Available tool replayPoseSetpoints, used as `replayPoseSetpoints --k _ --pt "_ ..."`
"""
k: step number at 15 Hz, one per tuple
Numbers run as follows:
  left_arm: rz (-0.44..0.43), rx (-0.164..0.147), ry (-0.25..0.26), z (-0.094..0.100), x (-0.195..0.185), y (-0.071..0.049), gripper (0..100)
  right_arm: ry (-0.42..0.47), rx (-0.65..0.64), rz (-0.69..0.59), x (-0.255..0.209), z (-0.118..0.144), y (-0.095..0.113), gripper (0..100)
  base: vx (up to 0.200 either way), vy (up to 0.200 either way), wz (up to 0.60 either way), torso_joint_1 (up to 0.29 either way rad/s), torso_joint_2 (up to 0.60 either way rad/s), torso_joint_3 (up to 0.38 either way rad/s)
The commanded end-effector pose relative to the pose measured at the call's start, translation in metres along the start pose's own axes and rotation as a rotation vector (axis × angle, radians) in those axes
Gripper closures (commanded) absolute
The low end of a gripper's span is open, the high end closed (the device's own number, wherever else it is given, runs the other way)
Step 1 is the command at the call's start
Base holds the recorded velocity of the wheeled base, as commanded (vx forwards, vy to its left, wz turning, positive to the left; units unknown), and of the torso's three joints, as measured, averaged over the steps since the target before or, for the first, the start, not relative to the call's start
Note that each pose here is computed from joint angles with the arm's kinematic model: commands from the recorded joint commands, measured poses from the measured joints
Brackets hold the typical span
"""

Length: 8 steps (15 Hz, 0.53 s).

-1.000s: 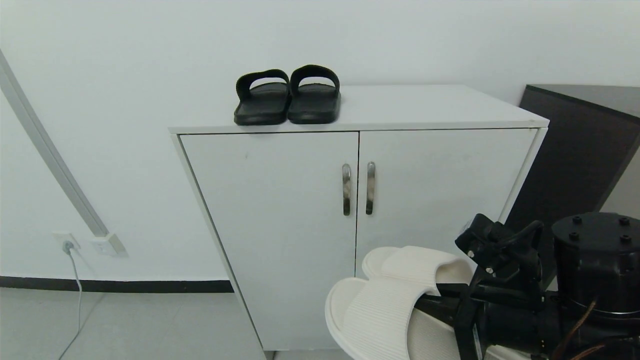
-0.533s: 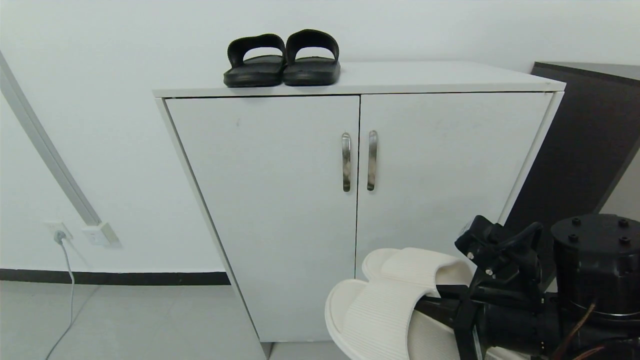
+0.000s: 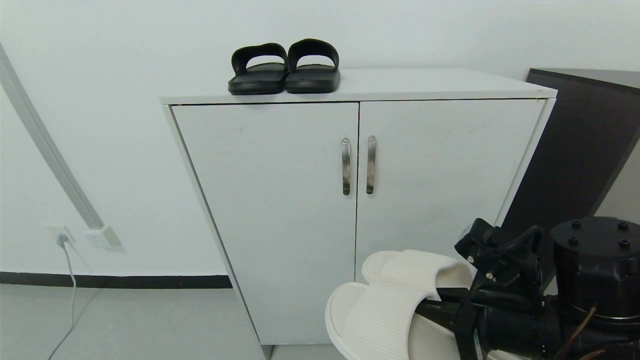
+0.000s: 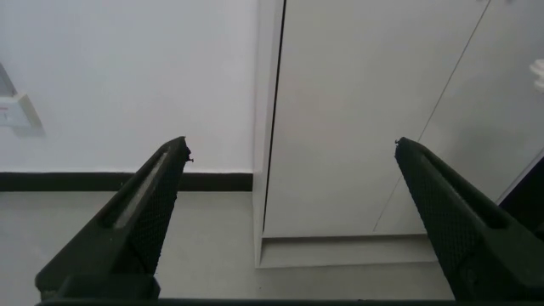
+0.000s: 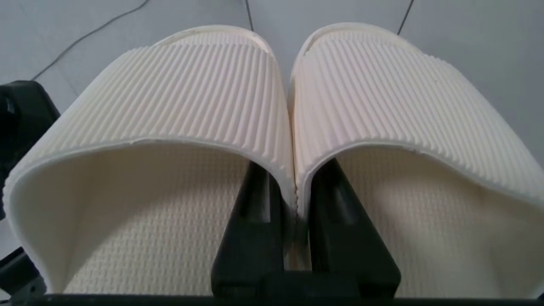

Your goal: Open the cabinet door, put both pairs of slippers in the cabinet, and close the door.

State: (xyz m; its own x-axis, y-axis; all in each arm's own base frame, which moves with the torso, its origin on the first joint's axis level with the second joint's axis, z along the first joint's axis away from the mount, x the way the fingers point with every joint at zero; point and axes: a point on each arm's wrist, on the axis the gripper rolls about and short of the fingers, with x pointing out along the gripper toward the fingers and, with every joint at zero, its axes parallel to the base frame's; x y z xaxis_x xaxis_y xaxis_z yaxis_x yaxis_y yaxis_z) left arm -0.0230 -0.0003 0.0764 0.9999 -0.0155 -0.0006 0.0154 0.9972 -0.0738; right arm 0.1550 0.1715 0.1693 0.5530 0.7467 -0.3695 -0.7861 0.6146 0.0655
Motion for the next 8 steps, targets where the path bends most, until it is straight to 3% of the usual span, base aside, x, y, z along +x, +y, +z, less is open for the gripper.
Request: replayPoseSetpoints --k 1,4,5,6,8 --pt "-0.004 0.0 0.006 0.0 0.0 0.0 0 -0.006 0.0 0.0 -0.001 0.0 0.0 100 0.0 0.0 0.0 0.0 0.0 0.0" --pt "-0.033 0.017 0.058 0.008 0.005 0.0 0 0.006 0.001 -0.001 0.004 -0.003 -0.001 100 0.0 0.0 0.0 0.002 0.17 0.1" --pt "-0.041 -0.021 0.024 0.032 0.007 -0.002 0 0.005 0.002 -0.001 0.005 -0.003 -0.001 100 0.0 0.0 0.0 0.007 0.06 0.036" --pt "-0.05 -0.141 0.017 0.076 0.018 -0.005 0 0.015 0.002 -0.001 0.008 -0.005 -0.001 100 0.0 0.0 0.0 0.0 0.0 0.0" --pt "-0.127 -0.143 0.117 0.1 0.052 -0.01 0 0.023 0.003 -0.001 0.008 -0.007 -0.001 100 0.0 0.0 0.0 0.0 0.0 0.0"
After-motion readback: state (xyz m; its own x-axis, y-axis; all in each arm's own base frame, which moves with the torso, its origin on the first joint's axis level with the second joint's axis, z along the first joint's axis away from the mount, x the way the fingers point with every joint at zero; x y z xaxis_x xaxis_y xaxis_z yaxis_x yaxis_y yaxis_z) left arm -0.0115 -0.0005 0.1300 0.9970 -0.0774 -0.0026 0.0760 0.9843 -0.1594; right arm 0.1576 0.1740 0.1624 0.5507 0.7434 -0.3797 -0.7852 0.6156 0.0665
